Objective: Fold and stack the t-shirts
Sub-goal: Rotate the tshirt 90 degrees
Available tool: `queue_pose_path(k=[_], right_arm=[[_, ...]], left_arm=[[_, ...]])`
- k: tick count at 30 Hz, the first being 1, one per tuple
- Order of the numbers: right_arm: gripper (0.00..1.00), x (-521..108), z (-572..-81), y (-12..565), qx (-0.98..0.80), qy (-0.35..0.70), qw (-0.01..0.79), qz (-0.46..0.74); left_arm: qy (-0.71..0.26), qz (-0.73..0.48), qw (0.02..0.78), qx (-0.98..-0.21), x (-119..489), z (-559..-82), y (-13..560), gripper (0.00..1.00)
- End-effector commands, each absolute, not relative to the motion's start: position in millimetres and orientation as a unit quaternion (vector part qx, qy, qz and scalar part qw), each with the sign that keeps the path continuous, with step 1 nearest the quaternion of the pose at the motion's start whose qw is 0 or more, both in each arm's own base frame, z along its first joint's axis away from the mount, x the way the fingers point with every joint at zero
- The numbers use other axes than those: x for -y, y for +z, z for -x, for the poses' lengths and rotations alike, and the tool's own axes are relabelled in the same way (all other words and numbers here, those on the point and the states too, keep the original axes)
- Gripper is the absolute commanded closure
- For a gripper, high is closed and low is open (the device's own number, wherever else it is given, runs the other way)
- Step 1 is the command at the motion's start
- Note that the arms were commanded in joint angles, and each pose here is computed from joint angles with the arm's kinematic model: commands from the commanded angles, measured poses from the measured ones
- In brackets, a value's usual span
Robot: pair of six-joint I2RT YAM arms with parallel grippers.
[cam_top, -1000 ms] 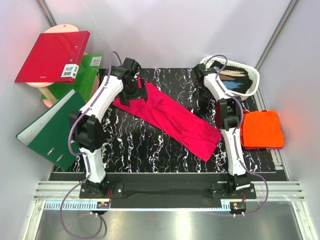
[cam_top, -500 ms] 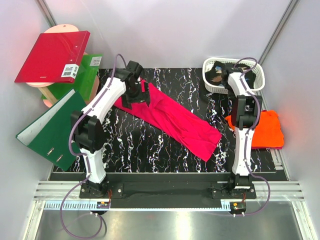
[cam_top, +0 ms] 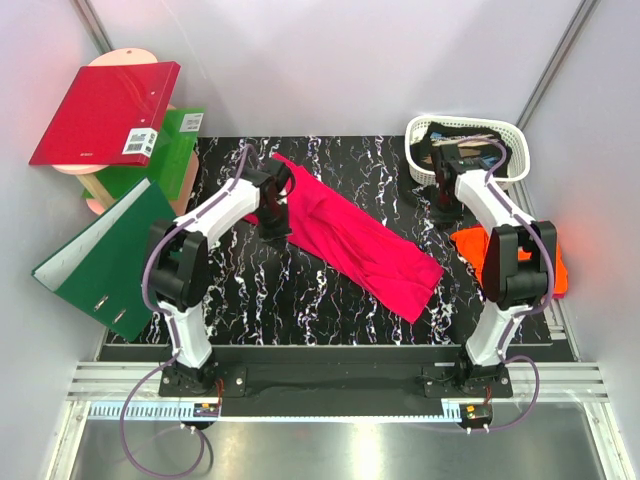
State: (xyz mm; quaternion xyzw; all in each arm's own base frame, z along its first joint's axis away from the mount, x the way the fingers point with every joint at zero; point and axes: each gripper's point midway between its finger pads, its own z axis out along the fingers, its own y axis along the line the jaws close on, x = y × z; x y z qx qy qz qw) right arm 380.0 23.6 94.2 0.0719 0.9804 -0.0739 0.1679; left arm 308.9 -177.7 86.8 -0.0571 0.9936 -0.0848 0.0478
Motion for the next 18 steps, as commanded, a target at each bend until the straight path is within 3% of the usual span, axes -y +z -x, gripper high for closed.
queue_pose_path(k=[1, 18], right_arm=[[1.0, -38.9, -365.6, 78.5, -0.987, -0.024, 0.141, -0.071], [1.0, -80.2, -326.6, 8.5, -0.998, -0.033, -0.038, -0.023]], left_arm=[[-0.146, 0.021, 0.073, -0.986, 223.8, -322.8, 96.5, 1.0], [-0.2, 0.04, 0.178, -0.963, 240.5, -341.8, 184.3, 1.0]])
